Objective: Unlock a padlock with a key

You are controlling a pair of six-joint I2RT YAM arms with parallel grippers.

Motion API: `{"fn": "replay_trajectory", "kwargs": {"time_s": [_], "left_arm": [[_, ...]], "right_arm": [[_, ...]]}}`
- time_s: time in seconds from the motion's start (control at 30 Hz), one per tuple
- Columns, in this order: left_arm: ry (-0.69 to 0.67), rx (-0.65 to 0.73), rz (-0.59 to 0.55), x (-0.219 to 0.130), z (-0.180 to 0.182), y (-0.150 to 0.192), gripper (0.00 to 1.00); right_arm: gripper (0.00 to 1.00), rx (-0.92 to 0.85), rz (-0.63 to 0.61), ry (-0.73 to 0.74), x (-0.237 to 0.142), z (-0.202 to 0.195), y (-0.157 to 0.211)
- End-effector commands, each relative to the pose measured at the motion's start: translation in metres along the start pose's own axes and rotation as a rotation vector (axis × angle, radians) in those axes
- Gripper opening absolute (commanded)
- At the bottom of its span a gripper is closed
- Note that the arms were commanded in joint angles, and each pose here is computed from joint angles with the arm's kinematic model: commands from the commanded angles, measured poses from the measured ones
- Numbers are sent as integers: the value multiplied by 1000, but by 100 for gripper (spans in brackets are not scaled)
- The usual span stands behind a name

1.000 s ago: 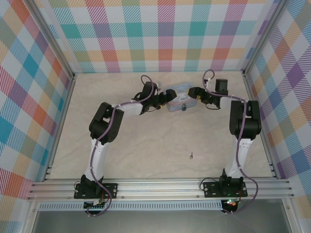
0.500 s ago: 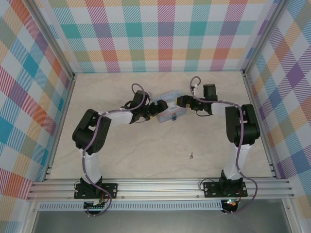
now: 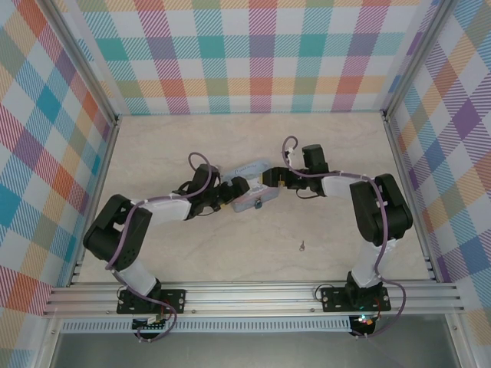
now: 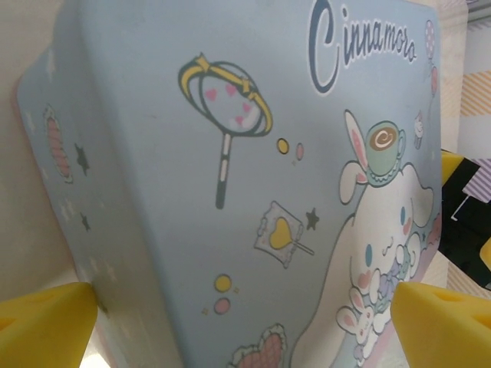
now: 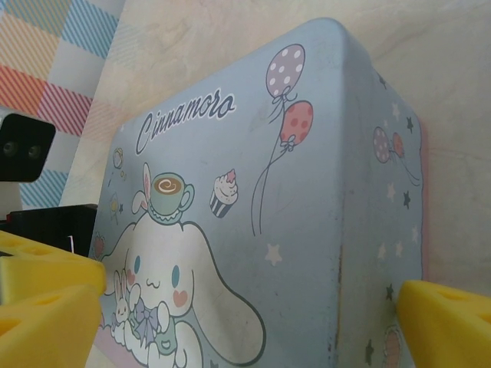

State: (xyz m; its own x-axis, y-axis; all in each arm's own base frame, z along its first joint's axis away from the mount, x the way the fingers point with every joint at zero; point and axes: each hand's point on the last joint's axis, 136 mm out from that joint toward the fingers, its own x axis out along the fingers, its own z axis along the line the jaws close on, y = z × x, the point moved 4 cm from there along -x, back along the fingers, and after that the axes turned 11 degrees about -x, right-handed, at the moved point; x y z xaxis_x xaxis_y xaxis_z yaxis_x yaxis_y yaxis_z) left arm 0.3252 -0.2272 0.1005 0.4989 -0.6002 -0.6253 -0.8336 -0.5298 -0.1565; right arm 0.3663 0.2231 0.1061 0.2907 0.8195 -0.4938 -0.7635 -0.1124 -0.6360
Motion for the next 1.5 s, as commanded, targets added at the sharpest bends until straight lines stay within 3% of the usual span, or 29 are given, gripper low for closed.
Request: {"fn": "replay_trajectory", "kwargs": {"time_s": [0.0, 0.3, 0.4, 0.77, 1.07, 1.37, 1.47], "left_arm": [[26, 9, -66, -20, -9, -10, 100], [8, 40, -243, -71, -8, -40, 100], [1, 106, -296, -87, -16, -46, 100], [-7, 290, -440, -120, -42, -64, 100], [-9, 327, -429, -116, -42, -67, 100], [-3, 318, -425, -114, -41, -67, 100], [-6, 316, -422, -114, -41, -67, 100]], "right_arm": [[100, 1, -7, 24, -9, 10, -6], [100, 86, 36, 278, -54, -2, 0], [93, 128, 121, 342, -73, 5, 17], [71, 414, 421, 549, -125, 36, 134], [56, 480, 591, 628, -120, 50, 183], [47, 498, 603, 659, -106, 43, 194], [40, 502, 599, 669, -104, 41, 195]]}}
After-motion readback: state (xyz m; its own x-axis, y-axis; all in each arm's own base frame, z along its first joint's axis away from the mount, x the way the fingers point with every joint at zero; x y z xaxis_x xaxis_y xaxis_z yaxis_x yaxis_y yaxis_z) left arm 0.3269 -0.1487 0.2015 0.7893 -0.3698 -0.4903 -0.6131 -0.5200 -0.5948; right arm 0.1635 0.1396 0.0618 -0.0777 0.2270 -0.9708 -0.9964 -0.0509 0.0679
